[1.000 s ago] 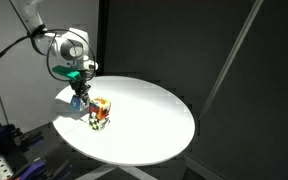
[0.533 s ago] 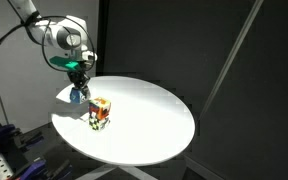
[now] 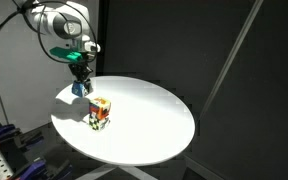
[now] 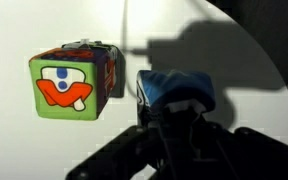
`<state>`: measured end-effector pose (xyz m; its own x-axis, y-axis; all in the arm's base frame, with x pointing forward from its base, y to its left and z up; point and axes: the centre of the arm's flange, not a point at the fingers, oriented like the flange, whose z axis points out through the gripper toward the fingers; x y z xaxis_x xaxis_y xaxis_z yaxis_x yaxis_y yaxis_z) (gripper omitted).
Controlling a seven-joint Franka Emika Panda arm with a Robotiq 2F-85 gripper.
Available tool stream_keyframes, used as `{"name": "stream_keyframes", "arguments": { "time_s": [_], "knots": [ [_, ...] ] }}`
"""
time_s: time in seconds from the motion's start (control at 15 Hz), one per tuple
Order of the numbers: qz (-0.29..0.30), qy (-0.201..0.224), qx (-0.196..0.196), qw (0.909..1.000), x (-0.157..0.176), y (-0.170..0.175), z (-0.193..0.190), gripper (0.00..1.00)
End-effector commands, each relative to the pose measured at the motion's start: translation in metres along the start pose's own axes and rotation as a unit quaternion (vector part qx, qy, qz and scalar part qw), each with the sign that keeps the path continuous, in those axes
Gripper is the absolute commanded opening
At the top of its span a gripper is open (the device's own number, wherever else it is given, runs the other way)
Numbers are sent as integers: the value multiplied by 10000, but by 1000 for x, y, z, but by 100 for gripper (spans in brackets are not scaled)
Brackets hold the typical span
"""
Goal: Stack the toy blocks together
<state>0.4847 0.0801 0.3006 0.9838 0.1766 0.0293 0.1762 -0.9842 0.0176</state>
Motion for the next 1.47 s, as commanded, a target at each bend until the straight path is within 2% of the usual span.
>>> {"name": "stream_keyframes", "arguments": {
  "time_s": [0.0, 0.8, 1.4],
  "knots": [
    [-104, -36, 31, 9999, -15, 13, -25, 7],
    [80, 58, -282, 9996, -14, 52, -42, 7],
    [61, -19, -229, 9997, -13, 77, -40, 7]
  ]
}}
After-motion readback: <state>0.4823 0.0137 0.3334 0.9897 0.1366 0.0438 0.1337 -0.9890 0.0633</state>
